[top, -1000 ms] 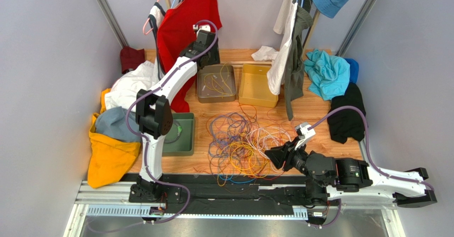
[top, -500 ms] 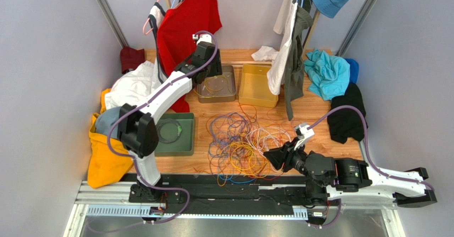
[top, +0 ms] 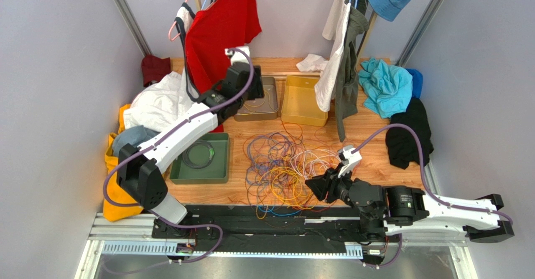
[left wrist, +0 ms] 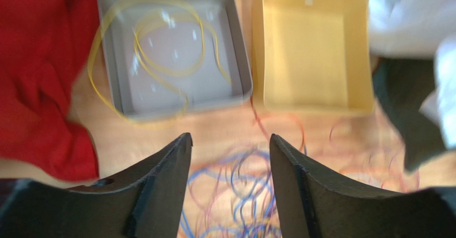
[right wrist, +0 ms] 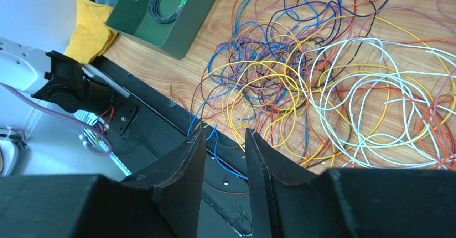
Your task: Untangle the cables
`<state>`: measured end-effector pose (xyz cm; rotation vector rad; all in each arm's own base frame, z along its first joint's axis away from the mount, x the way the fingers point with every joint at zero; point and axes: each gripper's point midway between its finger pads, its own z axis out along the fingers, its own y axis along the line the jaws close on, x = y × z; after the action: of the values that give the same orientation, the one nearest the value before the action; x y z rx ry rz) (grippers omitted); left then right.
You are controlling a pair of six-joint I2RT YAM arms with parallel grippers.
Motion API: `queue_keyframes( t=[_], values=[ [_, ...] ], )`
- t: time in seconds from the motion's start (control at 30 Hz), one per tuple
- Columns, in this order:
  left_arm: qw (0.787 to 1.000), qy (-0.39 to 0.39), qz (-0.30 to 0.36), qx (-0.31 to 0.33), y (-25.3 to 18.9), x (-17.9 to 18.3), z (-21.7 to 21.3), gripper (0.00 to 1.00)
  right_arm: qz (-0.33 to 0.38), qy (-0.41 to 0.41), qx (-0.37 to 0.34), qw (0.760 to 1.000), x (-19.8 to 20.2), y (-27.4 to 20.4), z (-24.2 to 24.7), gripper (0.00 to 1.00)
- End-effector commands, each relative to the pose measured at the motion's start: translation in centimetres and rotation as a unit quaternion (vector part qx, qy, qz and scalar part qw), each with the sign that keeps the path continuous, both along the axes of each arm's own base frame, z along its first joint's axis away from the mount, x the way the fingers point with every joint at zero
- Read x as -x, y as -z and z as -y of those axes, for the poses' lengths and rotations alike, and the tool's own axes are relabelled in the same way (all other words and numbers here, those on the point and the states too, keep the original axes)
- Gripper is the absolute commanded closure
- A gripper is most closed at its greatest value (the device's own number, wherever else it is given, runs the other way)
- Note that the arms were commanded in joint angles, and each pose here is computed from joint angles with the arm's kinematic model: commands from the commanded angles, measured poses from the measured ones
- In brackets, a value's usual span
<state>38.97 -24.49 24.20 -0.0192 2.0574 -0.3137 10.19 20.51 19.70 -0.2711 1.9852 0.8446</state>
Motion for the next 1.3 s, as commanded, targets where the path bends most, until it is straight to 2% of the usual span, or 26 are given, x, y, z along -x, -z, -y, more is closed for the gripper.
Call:
queue_keyframes(
  t=[0.0,0.1,0.17,0.27,0.4,0.53,0.7,0.77,0.93,1.0,1.03,1.1,1.13,1.17,1.23,1.27],
  values=[
    [0.998,0.017,0.014,0.059,-0.8,2.9,0.7,0.31,0.035,0.036,-0.015,0.999,-1.5,-1.7,-0.5,0.63],
    [0.997,0.034,0.000,0.075,0.8,4.0,1.2,0.26,0.029,0.067,-0.008,0.997,-2.1,-2.2,0.0,0.61],
    [0.998,0.035,-0.019,0.049,1.6,4.0,1.0,0.25,0.010,0.070,-0.010,0.997,-1.9,-1.7,0.0,0.60],
    [0.997,0.061,-0.032,0.046,1.4,4.4,1.9,0.25,-0.001,0.075,-0.016,0.997,-1.8,-1.3,0.2,0.60],
    [0.994,0.090,-0.011,0.056,-0.5,5.4,2.8,0.27,-0.006,0.082,-0.042,0.996,-1.9,-1.6,-0.1,0.60],
    [0.989,0.132,0.029,0.066,-2.6,6.8,4.0,0.27,0.034,0.077,-0.038,0.996,-2.5,-2.6,-0.9,0.61],
    [0.979,0.192,-0.007,0.066,-1.3,9.3,5.1,0.27,0.080,0.111,0.034,0.990,-4.1,-2.2,-0.8,0.61],
    [0.968,0.240,-0.029,0.074,-0.5,11.1,5.9,0.29,0.089,0.127,0.060,0.986,-4.6,-1.4,-1.2,0.61],
    [0.959,0.270,-0.050,0.068,0.6,13.8,5.5,0.26,0.103,0.131,0.076,0.983,-5.2,-1.1,-4.8,0.57],
    [0.958,0.270,-0.048,0.077,0.9,14.4,5.2,0.20,0.104,0.126,0.122,0.979,-5.3,0.7,-6.5,0.54],
    [0.958,0.270,-0.039,0.083,0.4,14.6,5.0,0.19,0.102,0.123,0.120,0.980,-5.3,-0.1,-7.8,0.53],
    [0.961,0.261,-0.038,0.084,0.7,14.7,4.5,0.14,0.098,0.118,0.189,0.970,-5.2,2.2,-8.9,0.49],
    [0.962,0.258,-0.034,0.086,0.5,14.8,4.2,0.14,0.086,0.130,0.178,0.972,-5.3,1.4,-9.9,0.48],
    [0.962,0.257,-0.033,0.086,0.5,14.9,4.1,0.12,0.086,0.133,0.207,0.966,-5.3,2.5,-10.3,0.47],
    [0.962,0.256,-0.029,0.086,0.6,15.1,3.8,0.02,0.079,0.129,0.236,0.960,-5.2,3.3,-10.2,0.46],
    [0.962,0.258,-0.028,0.085,0.6,15.2,3.8,0.02,0.074,0.123,0.230,0.963,-4.9,3.2,-10.5,0.46]
  ],
)
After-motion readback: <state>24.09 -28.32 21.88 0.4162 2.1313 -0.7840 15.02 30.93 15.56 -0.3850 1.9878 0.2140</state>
